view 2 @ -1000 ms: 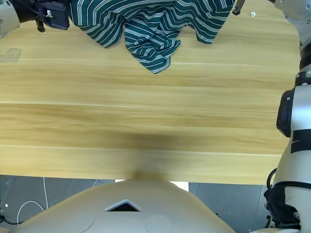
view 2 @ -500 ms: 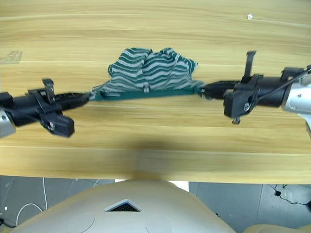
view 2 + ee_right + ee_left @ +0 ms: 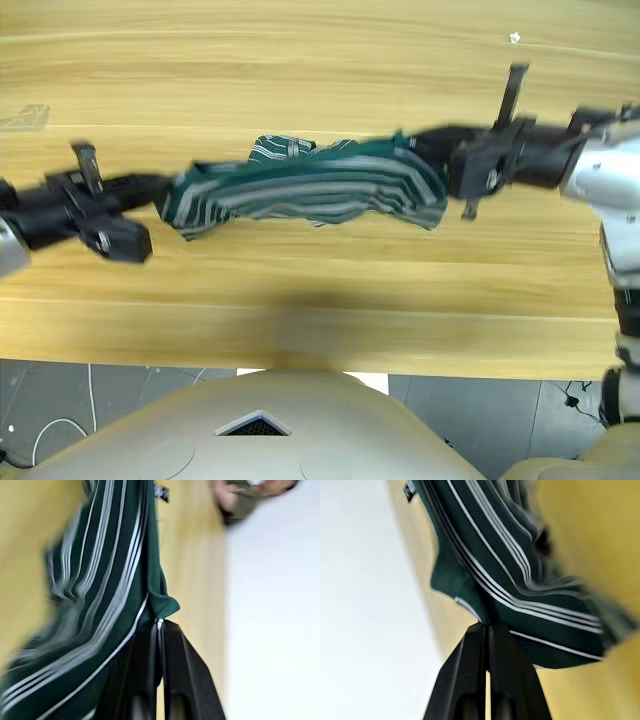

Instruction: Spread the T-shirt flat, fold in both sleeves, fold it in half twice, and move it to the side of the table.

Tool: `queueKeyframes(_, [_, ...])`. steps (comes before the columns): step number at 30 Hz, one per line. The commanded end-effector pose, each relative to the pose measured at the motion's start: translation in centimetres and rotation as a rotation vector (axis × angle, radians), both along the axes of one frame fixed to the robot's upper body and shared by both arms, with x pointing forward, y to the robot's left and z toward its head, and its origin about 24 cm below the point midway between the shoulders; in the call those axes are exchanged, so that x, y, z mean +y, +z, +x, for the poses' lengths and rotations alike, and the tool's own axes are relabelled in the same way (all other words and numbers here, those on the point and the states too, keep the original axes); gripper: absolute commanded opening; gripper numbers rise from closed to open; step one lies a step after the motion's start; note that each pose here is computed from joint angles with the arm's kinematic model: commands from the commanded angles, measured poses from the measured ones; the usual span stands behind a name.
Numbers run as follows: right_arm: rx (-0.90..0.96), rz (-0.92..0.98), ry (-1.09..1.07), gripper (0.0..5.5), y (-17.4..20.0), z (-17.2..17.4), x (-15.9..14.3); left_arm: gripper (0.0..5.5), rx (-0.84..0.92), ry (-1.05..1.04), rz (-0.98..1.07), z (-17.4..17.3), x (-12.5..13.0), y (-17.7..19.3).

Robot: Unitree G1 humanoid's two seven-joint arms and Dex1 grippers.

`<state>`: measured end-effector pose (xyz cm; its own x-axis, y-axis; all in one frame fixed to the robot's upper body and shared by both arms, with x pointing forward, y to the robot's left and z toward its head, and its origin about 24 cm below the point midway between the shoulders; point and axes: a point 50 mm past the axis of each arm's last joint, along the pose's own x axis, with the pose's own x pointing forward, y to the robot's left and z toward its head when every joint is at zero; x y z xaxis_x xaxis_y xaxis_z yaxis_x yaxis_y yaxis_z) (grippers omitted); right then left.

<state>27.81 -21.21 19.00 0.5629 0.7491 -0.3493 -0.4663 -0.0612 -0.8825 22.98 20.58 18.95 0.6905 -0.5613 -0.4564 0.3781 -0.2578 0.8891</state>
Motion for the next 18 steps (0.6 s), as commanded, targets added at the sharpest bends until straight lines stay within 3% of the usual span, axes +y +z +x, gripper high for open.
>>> queueKeyframes(1, [-0.382, 0.054, -0.155, 0.00, 7.9, 7.1, 0.4, 0.01, -0.246, 0.166, -0.141, 9.9, -0.3, 8.5])
queueKeyframes(3, [-0.465, 0.094, -0.188, 0.00, 10.7, 8.0, 0.5, 0.01, -0.365, 0.219, -0.231, 12.1, -0.8, 12.8])
queueKeyframes(5, [-0.485, 0.127, -0.173, 0.00, 12.4, 7.8, 0.3, 0.01, -0.404, 0.206, -0.255, 12.2, -1.1, 15.0])
queueKeyframes(10, [-0.335, 0.223, -0.023, 0.00, 14.2, 4.6, -0.8, 0.01, -0.341, 0.062, -0.244, 8.6, -1.3, 15.8])
queueKeyframes(14, [-0.045, 0.234, 0.182, 0.00, 14.3, 0.3, -0.8, 0.01, -0.080, -0.104, -0.171, 3.2, -2.8, 12.8])
queueKeyframes(18, [0.166, 0.277, 0.320, 0.00, 14.2, -2.8, -0.4, 0.01, 0.144, -0.143, -0.139, -0.8, -2.8, 11.0])
